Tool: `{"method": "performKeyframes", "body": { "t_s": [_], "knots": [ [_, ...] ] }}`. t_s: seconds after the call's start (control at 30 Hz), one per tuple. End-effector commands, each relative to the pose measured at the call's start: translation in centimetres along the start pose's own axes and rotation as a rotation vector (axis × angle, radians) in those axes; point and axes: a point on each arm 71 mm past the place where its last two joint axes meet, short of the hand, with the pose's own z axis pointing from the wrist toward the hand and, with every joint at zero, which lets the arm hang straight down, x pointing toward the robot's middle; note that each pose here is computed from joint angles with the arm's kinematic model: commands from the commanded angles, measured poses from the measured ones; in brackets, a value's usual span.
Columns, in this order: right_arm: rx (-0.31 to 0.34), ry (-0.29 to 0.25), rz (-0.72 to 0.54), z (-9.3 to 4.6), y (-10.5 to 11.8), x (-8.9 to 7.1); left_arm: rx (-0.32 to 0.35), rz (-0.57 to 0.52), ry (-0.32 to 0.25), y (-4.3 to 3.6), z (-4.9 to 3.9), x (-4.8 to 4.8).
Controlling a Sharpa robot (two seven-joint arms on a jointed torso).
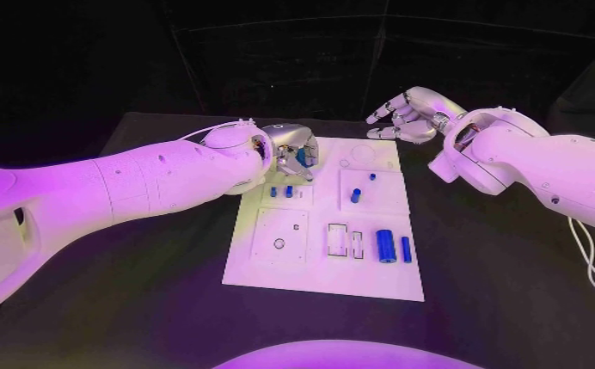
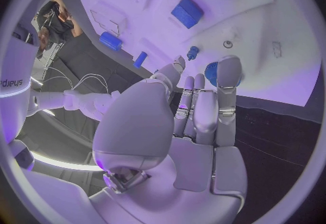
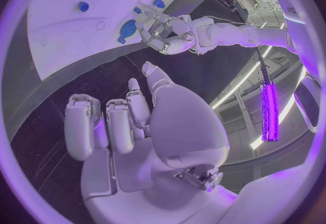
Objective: Assemble the parts on the task board
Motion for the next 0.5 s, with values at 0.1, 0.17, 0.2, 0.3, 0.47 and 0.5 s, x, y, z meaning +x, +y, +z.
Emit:
{"method": "performKeyframes", "body": {
  "t_s": [0.1, 0.17, 0.2, 0.3, 0.47, 0.5],
  "knots": [
    [-0.015, -0.005, -0.001, 0.08, 0.24, -0.05, 0.005, 0.116, 0.051, -0.20, 0.39, 0.44],
    [-0.015, -0.005, -0.001, 0.09, 0.25, -0.04, 0.002, 0.121, 0.059, -0.24, 0.48, 0.52],
    [-0.015, -0.005, -0.001, 0.10, 0.26, -0.03, 0.000, 0.123, 0.063, -0.26, 0.52, 0.57],
    [-0.016, -0.005, -0.001, 0.10, 0.28, -0.02, -0.002, 0.127, 0.073, -0.32, 0.61, 0.69],
    [-0.015, -0.003, -0.001, 0.13, 0.29, 0.01, -0.002, 0.129, 0.086, -0.48, 0.78, 0.90],
    [-0.014, -0.001, -0.001, 0.14, 0.28, 0.02, -0.001, 0.129, 0.089, -0.55, 0.84, 0.96]
  ]
}}
